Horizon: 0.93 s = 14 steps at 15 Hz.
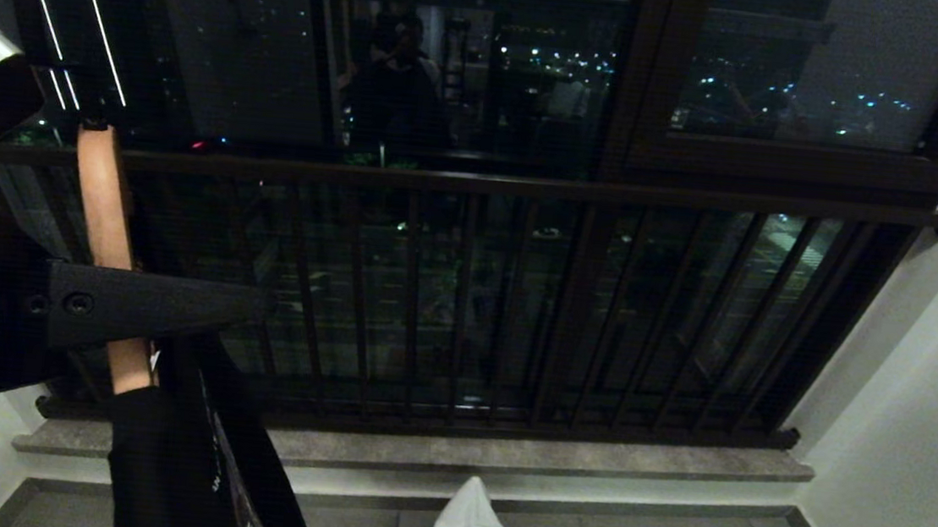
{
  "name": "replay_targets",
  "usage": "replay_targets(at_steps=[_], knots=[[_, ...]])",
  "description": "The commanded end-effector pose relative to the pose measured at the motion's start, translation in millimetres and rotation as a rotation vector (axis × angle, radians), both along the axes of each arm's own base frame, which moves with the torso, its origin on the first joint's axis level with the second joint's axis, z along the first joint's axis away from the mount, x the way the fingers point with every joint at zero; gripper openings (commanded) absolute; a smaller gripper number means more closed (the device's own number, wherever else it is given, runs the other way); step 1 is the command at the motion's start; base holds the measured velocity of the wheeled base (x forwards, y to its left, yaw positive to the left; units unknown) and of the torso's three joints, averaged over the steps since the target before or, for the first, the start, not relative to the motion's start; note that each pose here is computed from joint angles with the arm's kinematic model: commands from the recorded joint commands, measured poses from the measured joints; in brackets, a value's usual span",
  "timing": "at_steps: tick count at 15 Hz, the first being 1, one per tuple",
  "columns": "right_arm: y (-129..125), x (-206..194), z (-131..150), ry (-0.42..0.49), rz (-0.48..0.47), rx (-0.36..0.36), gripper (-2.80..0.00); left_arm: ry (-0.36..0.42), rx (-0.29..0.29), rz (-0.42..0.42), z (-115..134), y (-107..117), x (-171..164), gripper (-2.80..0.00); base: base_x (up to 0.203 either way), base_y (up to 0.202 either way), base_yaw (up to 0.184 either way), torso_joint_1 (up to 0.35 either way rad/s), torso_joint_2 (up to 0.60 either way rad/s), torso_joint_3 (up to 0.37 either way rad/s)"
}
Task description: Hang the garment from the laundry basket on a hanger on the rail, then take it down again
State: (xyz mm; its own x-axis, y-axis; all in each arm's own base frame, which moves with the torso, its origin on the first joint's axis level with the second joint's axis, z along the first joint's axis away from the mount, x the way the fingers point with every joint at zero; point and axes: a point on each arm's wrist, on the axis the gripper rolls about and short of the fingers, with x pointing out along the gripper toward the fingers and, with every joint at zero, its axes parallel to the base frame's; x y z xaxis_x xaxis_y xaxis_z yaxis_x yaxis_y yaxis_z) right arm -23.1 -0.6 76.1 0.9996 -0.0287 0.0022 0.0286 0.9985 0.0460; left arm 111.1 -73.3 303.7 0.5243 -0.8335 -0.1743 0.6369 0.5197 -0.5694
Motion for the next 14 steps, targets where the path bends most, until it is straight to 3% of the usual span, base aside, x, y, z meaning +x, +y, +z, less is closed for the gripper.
replay_targets(at_steps=[1, 8, 11, 14], knots=[[0.0, 0.0, 0.0, -0.001, 0.0, 0.0, -2.8, 0.012, 0.008, 0.022, -0.9, 7.7, -7.9, -2.8, 0.0, 0.0, 0.0, 0.0, 0.0, 0.0], [0.0, 0.1, 0.1, 0.001, 0.0, 0.0, -2.8, -0.032, -0.003, 0.146, -4.4, 32.7, -43.9, -2.8, 0.0, 0.0, 0.0, 0.0, 0.0, 0.0], [0.0, 0.1, 0.1, 0.001, 0.0, 0.0, -2.8, 0.02, 0.025, 0.142, -11.8, 36.2, -51.6, -2.8, 0.0, 0.0, 0.0, 0.0, 0.0, 0.0], [0.0, 0.1, 0.0, 0.001, 0.0, 0.0, -2.8, 0.0, 0.012, 0.135, -10.9, 44.0, -69.4, -2.8, 0.0, 0.0, 0.0, 0.0, 0.0, 0.0]])
